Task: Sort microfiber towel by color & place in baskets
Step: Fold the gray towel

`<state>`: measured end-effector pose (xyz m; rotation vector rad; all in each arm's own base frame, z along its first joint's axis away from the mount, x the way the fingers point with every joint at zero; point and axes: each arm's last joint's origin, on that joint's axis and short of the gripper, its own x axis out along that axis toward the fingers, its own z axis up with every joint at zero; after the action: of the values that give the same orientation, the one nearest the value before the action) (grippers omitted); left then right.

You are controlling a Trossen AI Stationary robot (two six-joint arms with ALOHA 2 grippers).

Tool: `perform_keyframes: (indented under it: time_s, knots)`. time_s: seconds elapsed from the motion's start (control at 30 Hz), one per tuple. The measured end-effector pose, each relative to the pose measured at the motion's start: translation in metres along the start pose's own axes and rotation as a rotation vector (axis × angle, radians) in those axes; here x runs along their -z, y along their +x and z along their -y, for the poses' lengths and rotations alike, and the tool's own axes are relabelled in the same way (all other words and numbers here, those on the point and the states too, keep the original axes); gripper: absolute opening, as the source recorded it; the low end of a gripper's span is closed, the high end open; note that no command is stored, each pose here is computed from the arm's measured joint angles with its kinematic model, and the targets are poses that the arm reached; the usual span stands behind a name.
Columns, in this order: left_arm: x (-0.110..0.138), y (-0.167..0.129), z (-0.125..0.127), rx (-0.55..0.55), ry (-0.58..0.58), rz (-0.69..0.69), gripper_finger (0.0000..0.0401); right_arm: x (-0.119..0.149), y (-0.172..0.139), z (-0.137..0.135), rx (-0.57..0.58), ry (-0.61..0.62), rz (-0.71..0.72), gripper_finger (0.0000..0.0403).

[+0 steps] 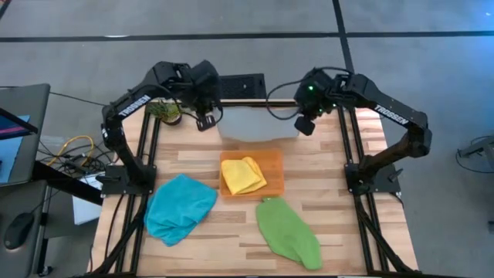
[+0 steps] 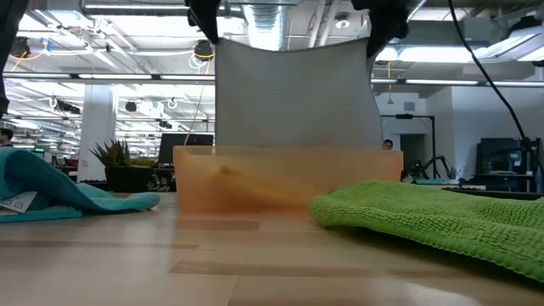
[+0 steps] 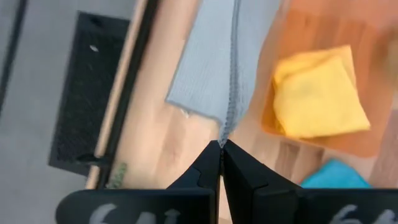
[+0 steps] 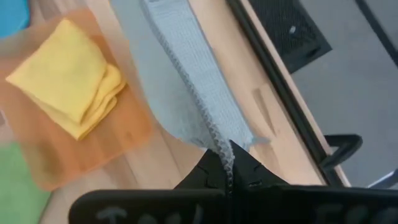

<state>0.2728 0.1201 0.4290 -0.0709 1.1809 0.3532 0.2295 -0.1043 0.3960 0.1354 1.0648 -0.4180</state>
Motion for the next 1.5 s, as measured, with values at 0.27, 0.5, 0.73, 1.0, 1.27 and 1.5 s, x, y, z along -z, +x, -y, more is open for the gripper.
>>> perform_keyframes:
  time_s: [0.27,0.5,0.73,1.0,1.27,1.5]
  knots:
    - [0.004,0.030,0.021,0.056,0.013,-0.120,0.0000,0.005,-0.001,-0.006,-0.019,0.033,-0.049,0.0008]
    - [0.005,0.040,0.032,0.069,0.015,-0.145,0.0000,0.009,-0.001,-0.012,-0.045,0.037,-0.095,0.0008]
    - [0.005,0.041,0.034,0.070,0.013,-0.143,0.0000,0.019,0.025,-0.013,-0.040,0.047,-0.150,0.0008]
    - [-0.003,0.046,0.032,0.117,0.008,-0.070,0.0000,0.027,0.048,-0.009,-0.043,0.061,-0.161,0.0008]
    - [-0.004,0.068,0.024,0.067,-0.041,-0.059,0.0000,0.028,0.053,0.018,0.003,0.123,-0.166,0.0008]
    - [-0.001,0.097,0.020,0.070,-0.083,-0.124,0.0000,0.027,0.069,0.037,-0.035,0.097,-0.213,0.0008]
